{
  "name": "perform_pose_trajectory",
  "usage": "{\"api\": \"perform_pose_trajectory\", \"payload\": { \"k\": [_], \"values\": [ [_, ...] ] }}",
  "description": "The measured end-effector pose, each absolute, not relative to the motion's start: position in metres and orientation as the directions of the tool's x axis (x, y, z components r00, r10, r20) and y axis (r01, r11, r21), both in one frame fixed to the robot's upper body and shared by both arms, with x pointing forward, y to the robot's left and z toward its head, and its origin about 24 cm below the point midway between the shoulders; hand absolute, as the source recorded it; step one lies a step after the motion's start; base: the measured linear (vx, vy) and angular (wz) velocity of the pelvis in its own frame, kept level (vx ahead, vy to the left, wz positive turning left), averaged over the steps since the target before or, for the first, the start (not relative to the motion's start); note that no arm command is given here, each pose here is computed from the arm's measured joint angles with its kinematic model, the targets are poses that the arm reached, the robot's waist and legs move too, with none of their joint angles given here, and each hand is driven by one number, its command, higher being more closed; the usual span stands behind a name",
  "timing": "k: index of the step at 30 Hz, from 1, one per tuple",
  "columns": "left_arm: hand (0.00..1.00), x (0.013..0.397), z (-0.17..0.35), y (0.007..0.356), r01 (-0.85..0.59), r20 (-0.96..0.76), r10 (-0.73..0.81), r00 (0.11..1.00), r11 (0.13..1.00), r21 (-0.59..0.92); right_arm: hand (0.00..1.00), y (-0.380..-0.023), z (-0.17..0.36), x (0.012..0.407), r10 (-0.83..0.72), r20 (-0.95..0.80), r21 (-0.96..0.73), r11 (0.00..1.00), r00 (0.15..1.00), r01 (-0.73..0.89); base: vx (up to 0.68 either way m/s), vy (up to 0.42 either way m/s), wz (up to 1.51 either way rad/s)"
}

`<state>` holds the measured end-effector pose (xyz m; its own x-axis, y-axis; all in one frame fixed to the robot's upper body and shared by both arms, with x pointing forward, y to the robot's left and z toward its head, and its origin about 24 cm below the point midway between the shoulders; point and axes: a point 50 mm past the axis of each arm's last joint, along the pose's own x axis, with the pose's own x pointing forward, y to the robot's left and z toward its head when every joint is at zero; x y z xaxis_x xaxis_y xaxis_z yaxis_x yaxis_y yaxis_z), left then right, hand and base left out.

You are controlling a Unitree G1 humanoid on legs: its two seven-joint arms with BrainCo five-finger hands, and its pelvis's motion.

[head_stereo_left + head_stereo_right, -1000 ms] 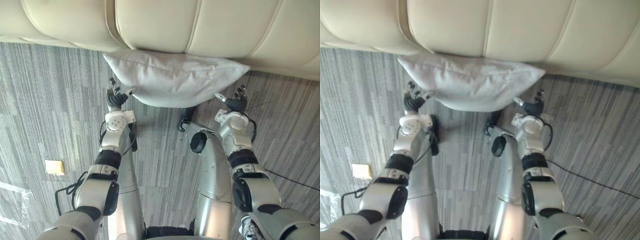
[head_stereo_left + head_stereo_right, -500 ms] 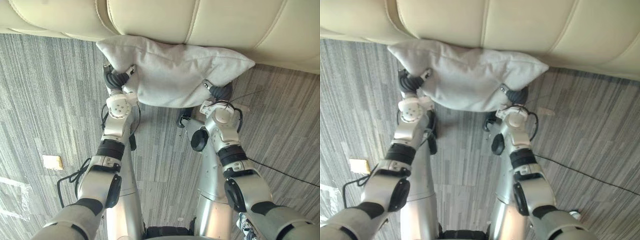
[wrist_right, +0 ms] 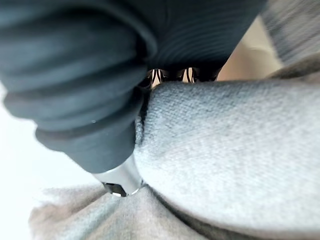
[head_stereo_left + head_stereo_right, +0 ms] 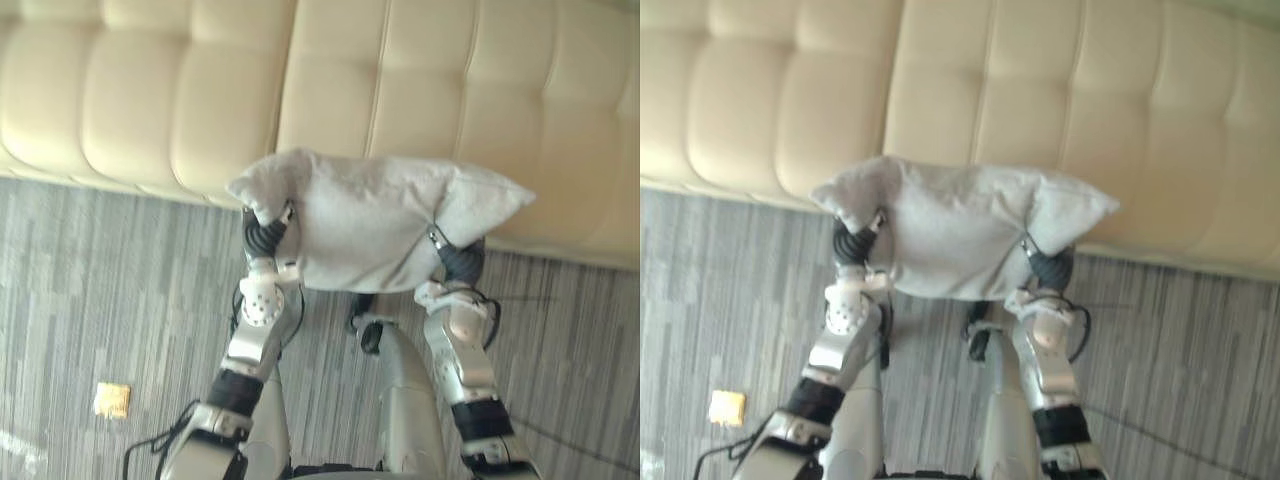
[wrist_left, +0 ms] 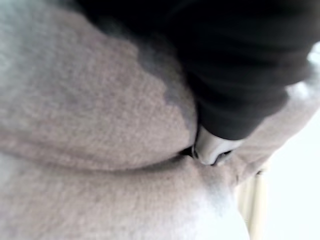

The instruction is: Pick up cushions and gather them together orderly.

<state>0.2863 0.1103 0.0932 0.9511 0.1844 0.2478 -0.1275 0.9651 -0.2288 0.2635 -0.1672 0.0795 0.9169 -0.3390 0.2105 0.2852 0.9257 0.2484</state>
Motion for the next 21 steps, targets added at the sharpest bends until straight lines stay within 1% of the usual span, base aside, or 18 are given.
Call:
{"api": "perform_pose_trajectory", "payload": {
  "k": [6, 9, 16, 21],
  "values": [
    [1.00, 0.242, 0.060, 0.119, -0.131, 0.154, 0.169, 0.973, 0.964, -0.231, 1.00, -0.167, 0.050, 0.219, -0.281, 0.124, 0.163, 0.952, 0.952, 0.260, 0.20, 0.023, 0.04],
    [1.00, 0.231, 0.046, 0.121, -0.147, 0.099, 0.173, 0.980, 0.963, -0.224, 1.00, -0.167, 0.039, 0.208, -0.261, 0.083, 0.124, 0.960, 0.962, 0.249, 0.21, 0.021, -0.01],
    [1.00, 0.212, 0.026, 0.122, -0.134, 0.013, 0.141, 0.990, 0.965, -0.223, 1.00, -0.169, 0.026, 0.198, -0.252, 0.024, 0.099, 0.964, 0.967, 0.248, 0.12, 0.019, 0.13],
    [1.00, 0.207, 0.020, 0.123, -0.129, -0.023, 0.128, 0.992, 0.957, -0.259, 1.00, -0.170, 0.029, 0.202, -0.254, 0.040, 0.092, 0.964, 0.966, 0.250, 0.11, 0.116, 0.05]
  ]
}}
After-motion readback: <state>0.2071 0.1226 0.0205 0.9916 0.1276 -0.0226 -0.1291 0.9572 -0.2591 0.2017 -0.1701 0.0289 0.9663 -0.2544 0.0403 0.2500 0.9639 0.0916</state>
